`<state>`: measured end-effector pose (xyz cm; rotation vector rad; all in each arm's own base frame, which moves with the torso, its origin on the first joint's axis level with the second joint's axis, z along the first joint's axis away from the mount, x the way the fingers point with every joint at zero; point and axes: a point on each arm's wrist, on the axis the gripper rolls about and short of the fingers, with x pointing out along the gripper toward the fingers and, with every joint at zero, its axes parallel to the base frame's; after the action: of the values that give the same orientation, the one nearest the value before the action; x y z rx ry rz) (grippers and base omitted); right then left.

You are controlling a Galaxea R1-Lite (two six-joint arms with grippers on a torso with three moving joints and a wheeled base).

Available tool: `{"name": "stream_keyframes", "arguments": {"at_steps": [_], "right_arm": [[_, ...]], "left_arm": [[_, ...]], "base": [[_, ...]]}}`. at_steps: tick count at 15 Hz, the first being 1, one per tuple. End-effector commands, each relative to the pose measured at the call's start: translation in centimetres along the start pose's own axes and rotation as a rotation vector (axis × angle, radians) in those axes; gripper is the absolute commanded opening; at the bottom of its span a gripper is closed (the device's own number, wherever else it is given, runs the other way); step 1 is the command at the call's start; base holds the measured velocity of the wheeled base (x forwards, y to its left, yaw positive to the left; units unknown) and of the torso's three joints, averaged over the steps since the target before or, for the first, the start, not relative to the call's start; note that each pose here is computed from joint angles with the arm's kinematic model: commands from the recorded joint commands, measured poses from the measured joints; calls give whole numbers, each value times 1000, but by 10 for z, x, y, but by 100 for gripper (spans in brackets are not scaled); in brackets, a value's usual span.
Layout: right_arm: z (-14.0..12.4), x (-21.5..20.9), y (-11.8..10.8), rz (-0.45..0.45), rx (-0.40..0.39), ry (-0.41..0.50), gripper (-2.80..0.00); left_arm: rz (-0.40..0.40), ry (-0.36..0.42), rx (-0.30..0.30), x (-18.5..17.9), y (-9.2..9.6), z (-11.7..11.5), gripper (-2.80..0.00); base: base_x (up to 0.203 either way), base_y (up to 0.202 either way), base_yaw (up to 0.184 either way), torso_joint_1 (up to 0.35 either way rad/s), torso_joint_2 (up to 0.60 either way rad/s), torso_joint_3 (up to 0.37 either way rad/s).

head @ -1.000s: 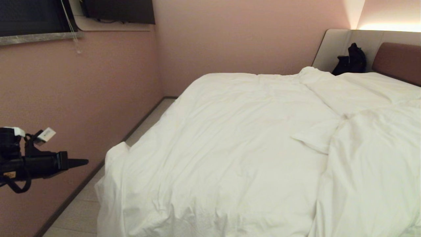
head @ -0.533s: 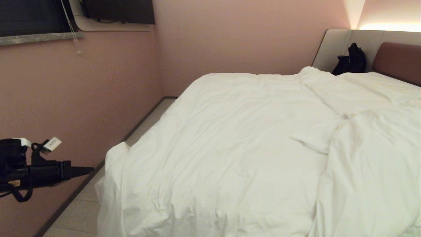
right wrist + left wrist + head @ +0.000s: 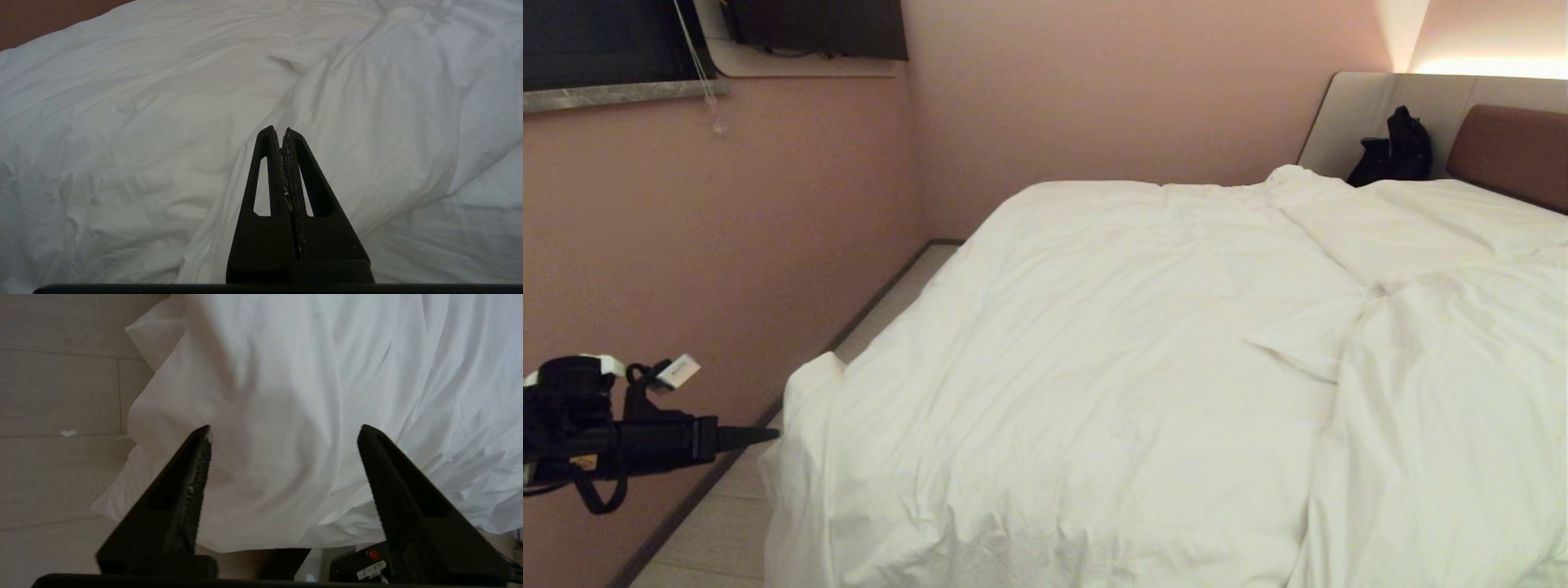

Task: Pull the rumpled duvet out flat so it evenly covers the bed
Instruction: Flatten the corners of the folded blanket

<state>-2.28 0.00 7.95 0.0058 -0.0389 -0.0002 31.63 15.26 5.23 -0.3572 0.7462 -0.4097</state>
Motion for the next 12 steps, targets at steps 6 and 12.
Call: {"name": "stream_keyframes", "arguments": {"at_steps": [6,12], "right_arm": [[0,0,0,0,0,-1,-280],[0,0,0,0,0,-1,-280]], "left_arm": [[-34,25,21,28,3,-3,0],[-36,6,66,41,7,9,0]], "base": [[0,0,0,0,0,0],[0,0,0,0,0,0]]}}
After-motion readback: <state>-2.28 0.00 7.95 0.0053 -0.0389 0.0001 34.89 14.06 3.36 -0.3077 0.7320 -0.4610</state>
